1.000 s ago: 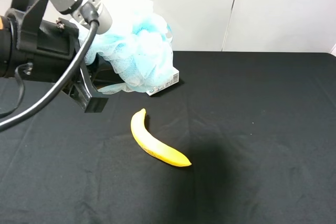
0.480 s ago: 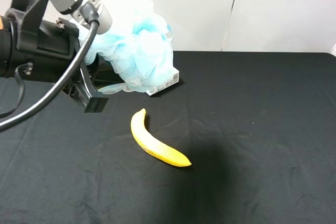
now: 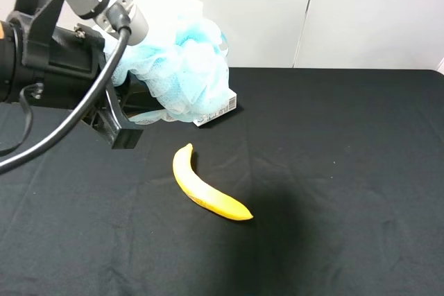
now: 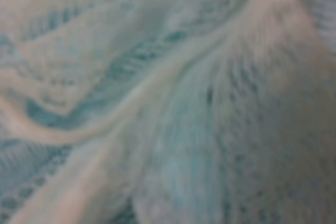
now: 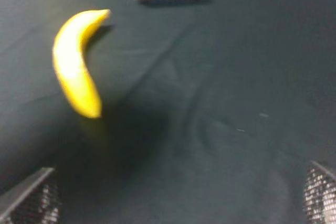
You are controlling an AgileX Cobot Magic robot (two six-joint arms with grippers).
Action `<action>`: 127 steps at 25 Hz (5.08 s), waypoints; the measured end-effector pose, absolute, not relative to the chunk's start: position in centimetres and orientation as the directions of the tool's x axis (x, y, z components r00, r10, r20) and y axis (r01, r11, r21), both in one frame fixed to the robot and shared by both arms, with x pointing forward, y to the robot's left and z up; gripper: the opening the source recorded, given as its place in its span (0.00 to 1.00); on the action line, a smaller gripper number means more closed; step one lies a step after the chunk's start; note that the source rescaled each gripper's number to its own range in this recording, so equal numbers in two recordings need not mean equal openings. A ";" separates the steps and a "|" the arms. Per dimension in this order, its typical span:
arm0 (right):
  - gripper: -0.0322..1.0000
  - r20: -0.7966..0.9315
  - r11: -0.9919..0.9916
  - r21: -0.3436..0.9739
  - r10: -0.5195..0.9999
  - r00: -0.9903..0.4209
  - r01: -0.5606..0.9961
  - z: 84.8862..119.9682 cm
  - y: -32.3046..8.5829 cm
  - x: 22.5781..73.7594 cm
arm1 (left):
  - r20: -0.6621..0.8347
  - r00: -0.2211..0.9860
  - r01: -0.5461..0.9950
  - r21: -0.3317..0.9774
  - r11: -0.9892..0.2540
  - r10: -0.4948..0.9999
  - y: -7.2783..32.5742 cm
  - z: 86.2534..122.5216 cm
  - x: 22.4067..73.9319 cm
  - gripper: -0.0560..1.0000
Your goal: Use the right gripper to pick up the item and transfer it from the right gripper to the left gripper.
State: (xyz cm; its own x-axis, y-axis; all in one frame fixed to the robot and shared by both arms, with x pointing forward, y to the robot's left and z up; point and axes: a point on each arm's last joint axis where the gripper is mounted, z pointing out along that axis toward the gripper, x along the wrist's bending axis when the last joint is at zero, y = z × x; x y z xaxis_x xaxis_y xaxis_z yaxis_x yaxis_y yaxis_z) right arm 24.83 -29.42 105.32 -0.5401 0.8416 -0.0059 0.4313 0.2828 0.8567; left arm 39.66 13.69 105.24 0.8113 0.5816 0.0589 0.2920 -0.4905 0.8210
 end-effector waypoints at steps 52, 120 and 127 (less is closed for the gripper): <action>1.00 -0.001 0.037 0.906 0.996 -0.085 0.421 105.3 -30.1 23.6 | 0.041 0.290 0.837 0.474 -0.274 0.956 23.8 107.3 43.3 0.05; 1.00 -0.001 0.037 0.906 0.996 -0.085 0.421 105.3 -30.0 23.6 | 0.035 0.234 0.850 0.478 -0.222 0.972 26.8 113.0 42.5 1.00; 1.00 -0.001 0.037 0.906 0.996 -0.085 0.421 105.3 -30.0 23.6 | 0.043 0.218 0.766 0.612 -0.198 0.975 28.0 115.3 36.2 1.00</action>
State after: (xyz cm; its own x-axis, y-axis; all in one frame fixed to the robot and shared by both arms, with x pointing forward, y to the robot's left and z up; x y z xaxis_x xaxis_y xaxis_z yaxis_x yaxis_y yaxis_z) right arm 23.59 -30.05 105.35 -0.0855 0.9963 -0.0007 0.4206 0.0367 0.9065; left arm 36.23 27.98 115.33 0.2183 0.9749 0.0428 0.7657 -0.1983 0.6119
